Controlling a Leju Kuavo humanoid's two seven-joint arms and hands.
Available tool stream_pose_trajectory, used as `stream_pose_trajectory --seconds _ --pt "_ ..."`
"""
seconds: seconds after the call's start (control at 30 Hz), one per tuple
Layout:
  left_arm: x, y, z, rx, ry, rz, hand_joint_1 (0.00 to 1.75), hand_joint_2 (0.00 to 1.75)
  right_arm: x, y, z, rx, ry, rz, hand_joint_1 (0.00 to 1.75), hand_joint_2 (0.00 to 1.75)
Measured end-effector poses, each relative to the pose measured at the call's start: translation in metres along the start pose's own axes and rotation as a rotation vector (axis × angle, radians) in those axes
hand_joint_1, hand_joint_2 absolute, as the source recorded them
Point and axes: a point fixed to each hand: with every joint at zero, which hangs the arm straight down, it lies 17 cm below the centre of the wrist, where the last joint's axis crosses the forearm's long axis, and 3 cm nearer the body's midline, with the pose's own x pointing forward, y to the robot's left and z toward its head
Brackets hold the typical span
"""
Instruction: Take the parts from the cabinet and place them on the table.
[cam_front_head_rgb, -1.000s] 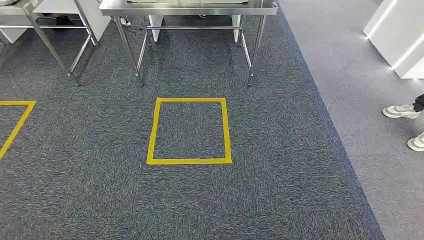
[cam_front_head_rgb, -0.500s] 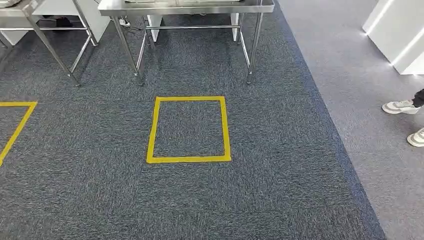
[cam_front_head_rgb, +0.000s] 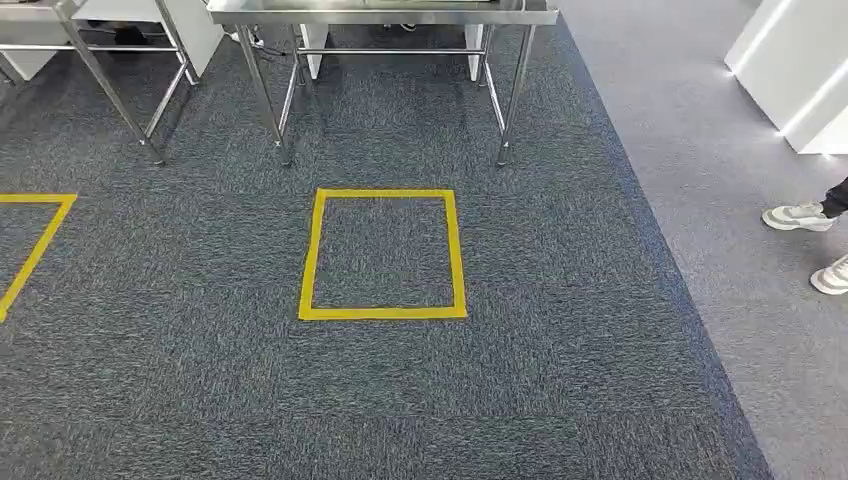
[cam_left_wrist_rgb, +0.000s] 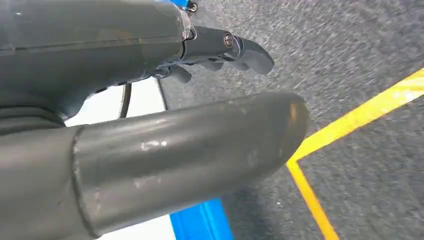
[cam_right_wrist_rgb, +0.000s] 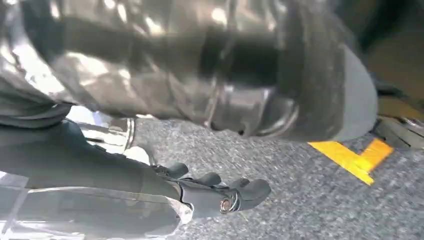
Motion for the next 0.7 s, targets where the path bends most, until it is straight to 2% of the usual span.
stream_pose_trajectory --seconds 0.2,0.33,0.6,0.7 --pt "0.004 -0.017 0.003 -0.085 0.005 0.131 0.00 0.00 0.000 0.009 0.001 0.031 -0.003 -0.028 0.00 0.00" --pt "0.011 -0.023 0.004 -0.110 -0.027 0.211 0.00 0.00 0.005 0.008 0.001 0.026 -0.034 -0.070 0.00 0.00" --pt "0.004 -0.035 0.006 -0.155 0.013 0.316 0.00 0.00 0.008 0.006 0.001 0.013 -0.055 -0.077 0.00 0.00" --pt "0.005 -0.047 0.009 -0.212 0.009 0.366 0.00 0.00 0.009 0.014 0.003 0.055 -0.053 -0.103 0.00 0.00"
